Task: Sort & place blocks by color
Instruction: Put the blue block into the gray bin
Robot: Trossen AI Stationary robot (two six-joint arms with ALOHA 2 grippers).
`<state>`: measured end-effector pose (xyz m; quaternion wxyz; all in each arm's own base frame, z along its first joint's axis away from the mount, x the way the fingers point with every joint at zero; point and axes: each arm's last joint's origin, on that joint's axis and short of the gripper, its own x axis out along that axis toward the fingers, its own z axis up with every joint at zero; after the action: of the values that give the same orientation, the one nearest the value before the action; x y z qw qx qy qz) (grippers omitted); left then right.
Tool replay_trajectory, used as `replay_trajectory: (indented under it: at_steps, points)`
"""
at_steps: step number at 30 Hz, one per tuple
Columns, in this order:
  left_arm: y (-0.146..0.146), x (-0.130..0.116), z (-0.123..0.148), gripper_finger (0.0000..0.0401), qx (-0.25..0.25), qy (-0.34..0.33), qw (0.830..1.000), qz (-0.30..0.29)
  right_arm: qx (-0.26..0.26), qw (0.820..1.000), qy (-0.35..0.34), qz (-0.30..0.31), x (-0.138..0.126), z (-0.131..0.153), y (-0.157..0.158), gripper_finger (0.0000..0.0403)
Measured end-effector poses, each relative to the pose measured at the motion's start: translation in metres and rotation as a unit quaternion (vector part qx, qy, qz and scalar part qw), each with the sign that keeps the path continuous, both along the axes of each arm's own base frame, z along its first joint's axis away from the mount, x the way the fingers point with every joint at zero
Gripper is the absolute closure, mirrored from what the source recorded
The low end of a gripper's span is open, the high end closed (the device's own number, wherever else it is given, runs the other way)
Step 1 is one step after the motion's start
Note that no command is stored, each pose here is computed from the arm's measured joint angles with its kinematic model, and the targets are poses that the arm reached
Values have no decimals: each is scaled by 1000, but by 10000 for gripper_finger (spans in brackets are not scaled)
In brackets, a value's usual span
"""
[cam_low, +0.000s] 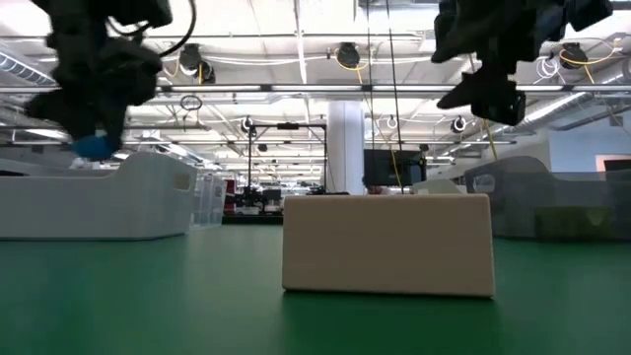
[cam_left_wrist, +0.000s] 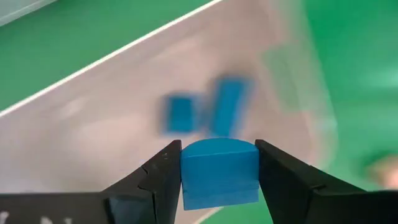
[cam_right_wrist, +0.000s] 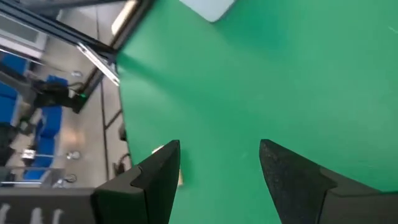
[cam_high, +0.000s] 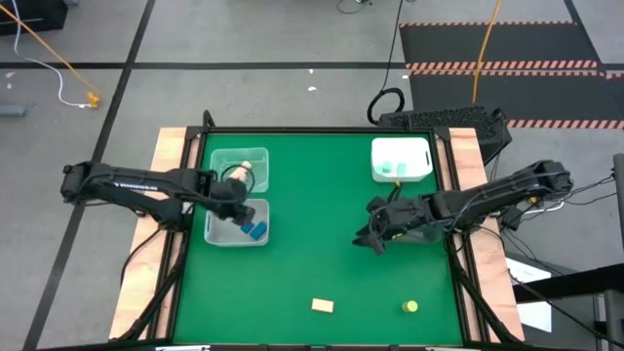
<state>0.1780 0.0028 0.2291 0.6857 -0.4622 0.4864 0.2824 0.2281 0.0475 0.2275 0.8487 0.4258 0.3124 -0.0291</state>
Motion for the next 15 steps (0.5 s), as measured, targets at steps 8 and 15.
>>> replay_trajectory:
  at_steps: [8, 15]
  points:
    - [-13, -3, -9, 222, 49, 61, 996, 48, -55, 997, 9, 45, 19, -26, 6, 191]
    - [-19, 6, -25, 193, 68, 114, 990, 52, -86, 991, -45, 88, 39, -39, 16, 203]
